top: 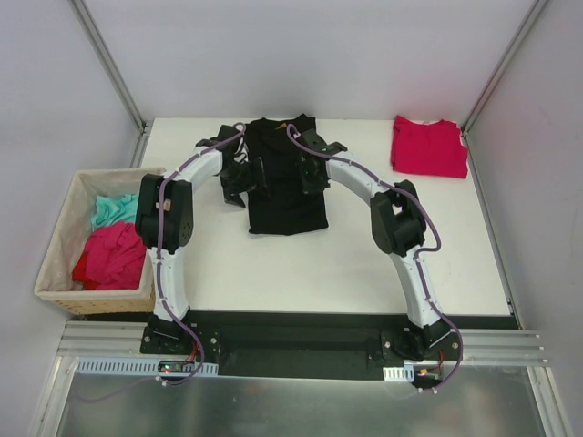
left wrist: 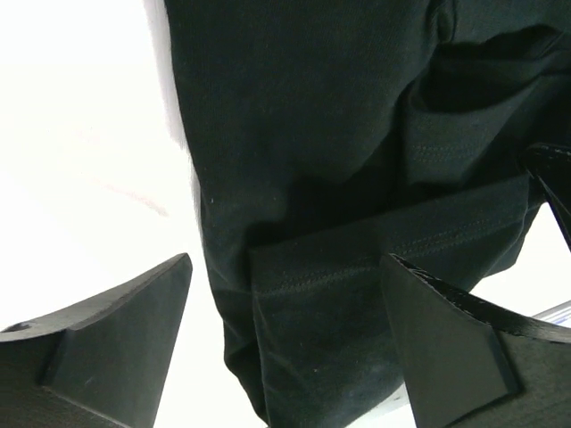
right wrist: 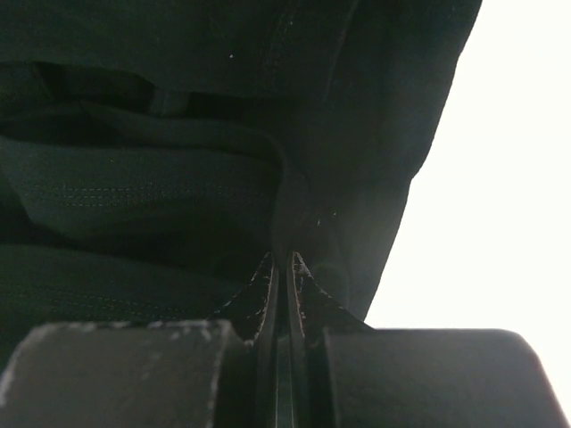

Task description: Fold and stack the t-shirts

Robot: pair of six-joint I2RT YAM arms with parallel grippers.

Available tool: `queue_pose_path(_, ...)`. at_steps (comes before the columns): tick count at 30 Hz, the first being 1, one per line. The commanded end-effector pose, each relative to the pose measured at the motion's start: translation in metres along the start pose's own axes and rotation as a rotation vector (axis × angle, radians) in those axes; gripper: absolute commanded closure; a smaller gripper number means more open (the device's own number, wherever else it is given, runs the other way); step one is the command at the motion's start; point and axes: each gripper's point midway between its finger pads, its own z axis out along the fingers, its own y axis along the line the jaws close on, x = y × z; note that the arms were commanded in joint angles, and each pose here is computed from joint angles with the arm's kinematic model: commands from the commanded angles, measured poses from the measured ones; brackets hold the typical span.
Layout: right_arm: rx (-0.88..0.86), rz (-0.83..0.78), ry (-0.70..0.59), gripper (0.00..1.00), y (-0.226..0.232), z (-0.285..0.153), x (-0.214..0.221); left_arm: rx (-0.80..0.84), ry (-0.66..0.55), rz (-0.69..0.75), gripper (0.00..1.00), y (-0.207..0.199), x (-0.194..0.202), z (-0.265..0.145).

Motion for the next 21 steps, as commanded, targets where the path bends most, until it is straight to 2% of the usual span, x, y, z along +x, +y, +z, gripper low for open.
queue_pose_path(1,-0.013,-0.009,-0.057,0.99,0.006,-0.030,-0.015,0.036,-0.040,0.027,0.21,-0.013,0.001,-0.028)
queue_pose_path(3,-0.013,-0.010,-0.054,0.99,0.006,-0.028,-0.014,0.043,-0.036,0.024,0.30,-0.014,0.002,-0.029)
queue_pose_path(4,-0.015,-0.009,-0.050,0.99,0.007,-0.027,-0.013,0.050,-0.035,0.024,0.44,-0.015,0.003,-0.030)
queue_pose_path(5,-0.011,-0.011,-0.045,0.99,0.007,-0.025,-0.011,0.051,-0.038,0.022,0.53,-0.016,0.003,-0.031)
queue_pose_path(7,-0.012,-0.009,-0.047,0.99,0.007,-0.026,-0.011,0.063,-0.043,0.023,0.77,-0.019,0.003,-0.036)
queue_pose_path(8,-0.013,-0.010,-0.045,0.99,0.007,-0.026,-0.010,0.069,-0.038,0.022,0.79,-0.020,0.004,-0.036)
queue_pose_path(13,-0.010,-0.014,-0.040,0.99,0.007,-0.026,-0.007,0.078,-0.013,0.006,0.75,-0.020,0.016,-0.036)
queue_pose_path(16,-0.008,-0.015,-0.029,0.99,0.006,-0.023,0.000,0.068,-0.002,0.003,0.65,-0.016,0.027,-0.036)
queue_pose_path(17,-0.008,-0.013,-0.029,0.99,0.006,-0.023,0.001,0.054,0.008,-0.001,0.56,-0.012,0.034,-0.034)
queue_pose_path(20,-0.008,-0.014,-0.023,0.99,0.006,-0.021,0.005,0.043,-0.007,0.015,0.45,-0.011,0.044,-0.042)
queue_pose_path(21,-0.007,-0.015,-0.023,0.99,0.007,-0.021,0.005,0.037,-0.007,0.014,0.44,-0.009,0.046,-0.043)
